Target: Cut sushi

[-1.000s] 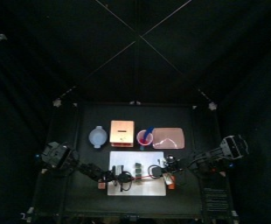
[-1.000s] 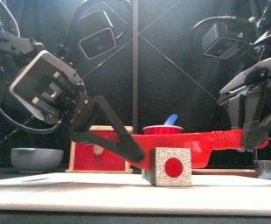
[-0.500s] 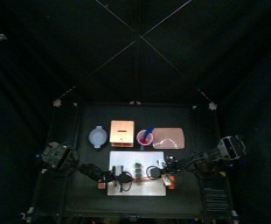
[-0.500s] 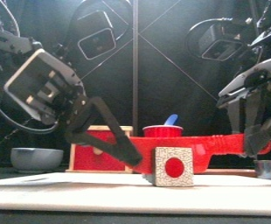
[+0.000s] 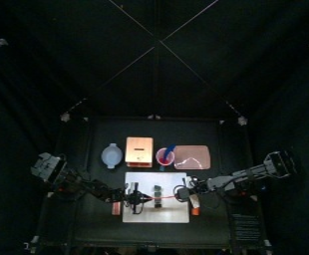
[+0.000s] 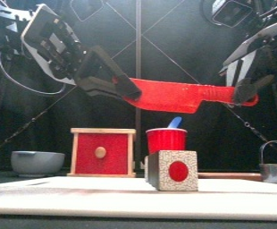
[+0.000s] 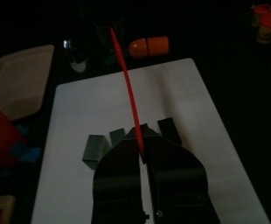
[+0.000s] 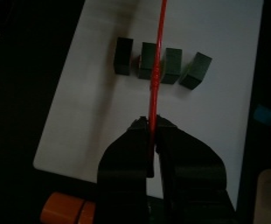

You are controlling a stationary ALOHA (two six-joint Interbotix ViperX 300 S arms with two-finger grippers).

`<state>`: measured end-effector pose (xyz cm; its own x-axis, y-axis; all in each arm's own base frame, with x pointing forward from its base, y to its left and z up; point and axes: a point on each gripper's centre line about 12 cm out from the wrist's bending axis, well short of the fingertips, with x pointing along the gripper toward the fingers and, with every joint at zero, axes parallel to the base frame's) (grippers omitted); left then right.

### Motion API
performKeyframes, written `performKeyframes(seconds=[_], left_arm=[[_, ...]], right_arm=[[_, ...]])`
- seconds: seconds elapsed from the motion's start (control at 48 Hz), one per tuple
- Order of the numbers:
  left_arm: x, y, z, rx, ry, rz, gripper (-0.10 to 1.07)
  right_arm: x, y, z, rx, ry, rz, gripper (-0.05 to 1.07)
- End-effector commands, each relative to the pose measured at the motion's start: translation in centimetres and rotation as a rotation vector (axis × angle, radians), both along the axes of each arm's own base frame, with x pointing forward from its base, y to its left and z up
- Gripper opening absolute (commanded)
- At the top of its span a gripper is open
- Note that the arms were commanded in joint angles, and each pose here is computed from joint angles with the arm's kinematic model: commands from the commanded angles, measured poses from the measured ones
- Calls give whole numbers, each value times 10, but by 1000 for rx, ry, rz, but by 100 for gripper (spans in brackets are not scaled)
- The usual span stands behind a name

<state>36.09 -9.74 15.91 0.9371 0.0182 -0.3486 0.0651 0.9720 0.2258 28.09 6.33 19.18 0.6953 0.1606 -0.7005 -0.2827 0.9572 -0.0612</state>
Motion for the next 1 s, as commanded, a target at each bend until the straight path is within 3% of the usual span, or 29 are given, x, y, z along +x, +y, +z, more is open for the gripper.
performKeyframes(seconds=[0.0,0.25,0.479,0.625,0.75,0.979], left_arm=[[2,1,13,0,-47,5,25],[3,3,16,-2,-73,27,32],[3,8,19,-9,-102,66,65],[-1,16,21,-27,-132,137,84],[-8,23,26,-35,-171,192,86],[-23,31,25,-47,-182,247,86]], right_arm=[[0,0,6,-3,-21,7,9],[0,-5,6,-12,-23,-6,9],[2,-12,6,-23,-27,-21,9],[2,-19,7,-25,-30,-44,9],[-1,-25,13,-10,-22,-75,10],[-28,-30,30,225,92,-277,10]])
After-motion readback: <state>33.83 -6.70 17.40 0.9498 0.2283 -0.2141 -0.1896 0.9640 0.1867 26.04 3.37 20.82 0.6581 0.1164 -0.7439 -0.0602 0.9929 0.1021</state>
